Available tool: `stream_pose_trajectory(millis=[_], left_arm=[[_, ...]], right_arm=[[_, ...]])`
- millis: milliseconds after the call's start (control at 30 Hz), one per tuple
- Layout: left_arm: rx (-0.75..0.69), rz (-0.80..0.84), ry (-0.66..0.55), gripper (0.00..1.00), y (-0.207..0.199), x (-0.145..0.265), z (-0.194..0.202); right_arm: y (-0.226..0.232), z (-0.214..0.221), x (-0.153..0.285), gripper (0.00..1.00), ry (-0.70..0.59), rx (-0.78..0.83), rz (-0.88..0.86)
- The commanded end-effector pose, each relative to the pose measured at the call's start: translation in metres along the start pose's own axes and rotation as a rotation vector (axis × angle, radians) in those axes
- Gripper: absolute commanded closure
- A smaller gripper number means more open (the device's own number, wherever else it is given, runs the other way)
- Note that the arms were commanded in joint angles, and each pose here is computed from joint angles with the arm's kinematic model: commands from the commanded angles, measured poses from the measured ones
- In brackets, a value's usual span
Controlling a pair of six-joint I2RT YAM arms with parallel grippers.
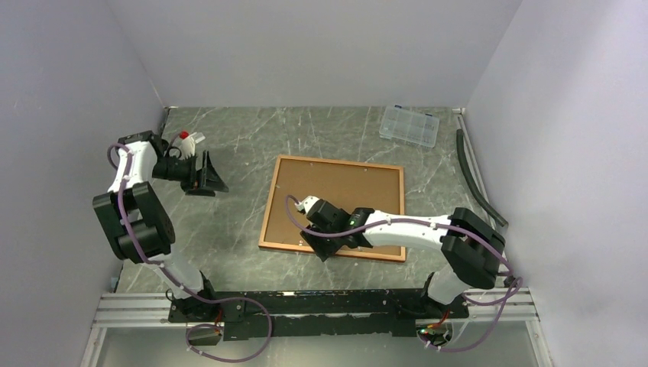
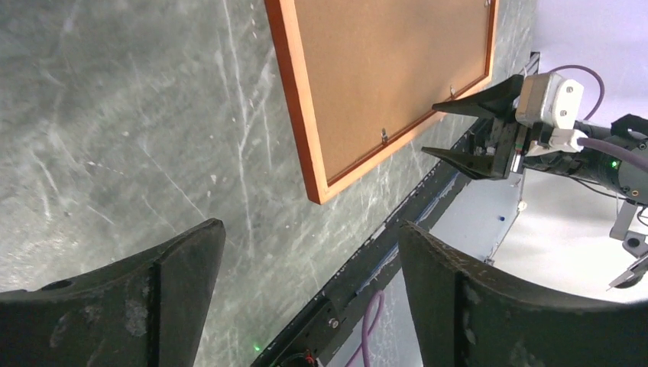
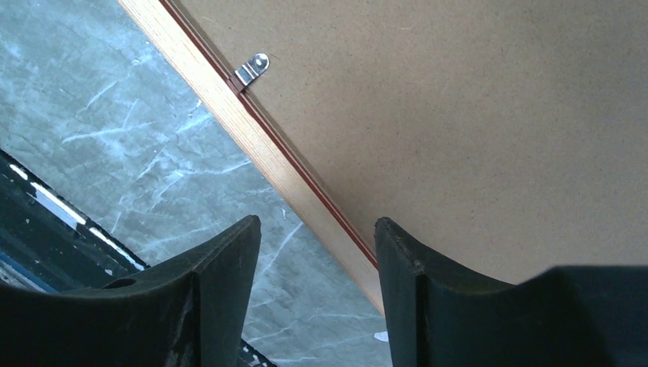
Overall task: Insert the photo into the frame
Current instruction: Install the photo frame at the center of the board, then turn over the photo frame at the center of the board.
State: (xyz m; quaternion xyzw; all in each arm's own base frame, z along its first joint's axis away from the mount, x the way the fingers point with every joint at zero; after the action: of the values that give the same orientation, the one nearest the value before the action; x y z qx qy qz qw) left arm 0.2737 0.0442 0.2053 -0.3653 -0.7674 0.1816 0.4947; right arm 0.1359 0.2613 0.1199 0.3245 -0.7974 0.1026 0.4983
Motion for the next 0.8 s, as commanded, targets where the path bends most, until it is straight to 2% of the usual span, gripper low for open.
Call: stream_pose_trajectory(millis=[0, 67, 267, 767], left_arm=[[-0.059, -0.007, -0.017, 0.09, -0.020, 0.011, 0.011], [-0.074, -0.028, -0.016, 0.05, -0.025, 0.015, 0.014], [-0.102, -0.063, -0.024, 0.05, -0.038, 0.023, 0.022], [-0.119, -0.002, -0.052, 0.05, -0.049, 0.025, 0.025]], right_arm=[[0.003, -0.010, 0.001, 0.41, -0.086, 0.017, 0.017], [0.004, -0.010, -0.001, 0.43, -0.085, 0.026, 0.024], [0.006, -0.004, -0.008, 0.46, -0.068, 0.053, 0.041], [0.004, 0.007, -0.022, 0.46, -0.046, 0.092, 0.111]])
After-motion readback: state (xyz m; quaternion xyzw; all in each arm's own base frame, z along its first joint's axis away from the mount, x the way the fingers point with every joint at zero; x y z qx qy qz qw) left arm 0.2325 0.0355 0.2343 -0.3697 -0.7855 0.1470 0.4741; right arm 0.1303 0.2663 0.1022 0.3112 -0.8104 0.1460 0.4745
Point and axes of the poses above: each gripper's point midway between its finger pads, its own x axis back along the fingers, its own y axis along the line the jaws close on, z = x × y, the point moved 9 cm from there along x, back along the fingers, and after that the axes turned 8 degrees about -x, right-handed, at the moved point
